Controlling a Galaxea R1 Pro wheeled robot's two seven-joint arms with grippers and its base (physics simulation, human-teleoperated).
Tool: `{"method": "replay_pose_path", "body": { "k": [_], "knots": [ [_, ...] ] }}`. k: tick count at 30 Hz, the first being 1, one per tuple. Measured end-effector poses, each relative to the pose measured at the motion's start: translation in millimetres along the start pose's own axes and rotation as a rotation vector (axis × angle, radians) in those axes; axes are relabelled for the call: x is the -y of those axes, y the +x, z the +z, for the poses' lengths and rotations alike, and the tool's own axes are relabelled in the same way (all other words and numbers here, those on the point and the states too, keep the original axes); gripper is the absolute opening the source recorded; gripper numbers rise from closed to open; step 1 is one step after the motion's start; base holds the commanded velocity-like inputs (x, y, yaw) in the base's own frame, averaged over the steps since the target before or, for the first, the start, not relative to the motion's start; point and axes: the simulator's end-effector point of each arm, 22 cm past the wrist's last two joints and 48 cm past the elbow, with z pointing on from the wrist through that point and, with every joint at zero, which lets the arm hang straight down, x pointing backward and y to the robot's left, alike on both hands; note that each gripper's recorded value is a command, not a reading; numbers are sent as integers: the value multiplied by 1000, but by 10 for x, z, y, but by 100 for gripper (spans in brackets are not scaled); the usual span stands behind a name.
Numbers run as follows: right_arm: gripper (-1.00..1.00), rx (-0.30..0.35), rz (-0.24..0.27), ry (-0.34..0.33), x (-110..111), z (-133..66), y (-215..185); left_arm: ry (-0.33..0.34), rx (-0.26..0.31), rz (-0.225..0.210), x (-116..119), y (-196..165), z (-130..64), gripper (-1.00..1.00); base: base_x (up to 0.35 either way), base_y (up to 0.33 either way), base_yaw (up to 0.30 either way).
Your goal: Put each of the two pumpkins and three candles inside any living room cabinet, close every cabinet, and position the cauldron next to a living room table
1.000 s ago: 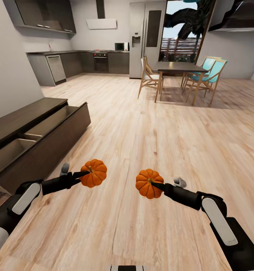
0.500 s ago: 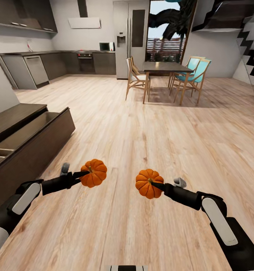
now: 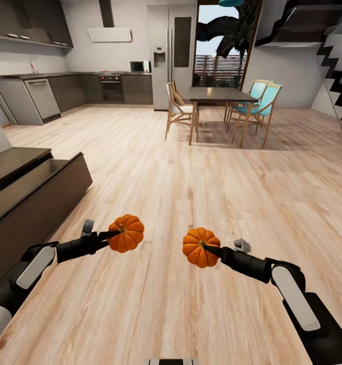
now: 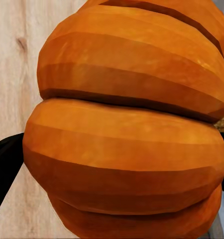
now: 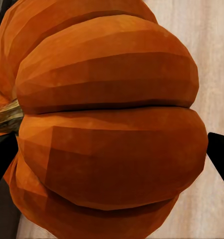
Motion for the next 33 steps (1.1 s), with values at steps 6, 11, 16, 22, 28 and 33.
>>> {"method": "replay_pose_path", "body": {
  "k": [6, 11, 16, 22, 28, 33],
  "knots": [
    [-100, 6, -6, -3, -36, -24, -25, 5, 4, 7, 51, -22, -16, -100, 321, -93, 0],
    [-100, 9, -9, -5, -53, -34, -36, 6, 6, 11, 70, -29, -21, -100, 321, -71, 0],
    [-100, 9, -9, -5, -54, -35, -37, 6, 5, 11, 71, -22, -16, -100, 321, -29, 0],
    [-100, 10, -9, -5, -54, -36, -38, 4, 4, 12, 68, -20, -14, -100, 321, -5, 0],
    [-100, 10, -8, -6, -56, -37, -40, 2, 4, 12, 67, -20, -14, -100, 321, -1, 0],
    [-100, 14, -10, -10, -80, -51, -55, 1, 6, 16, 83, -30, -22, -100, 321, 0, 0]
  ]
}}
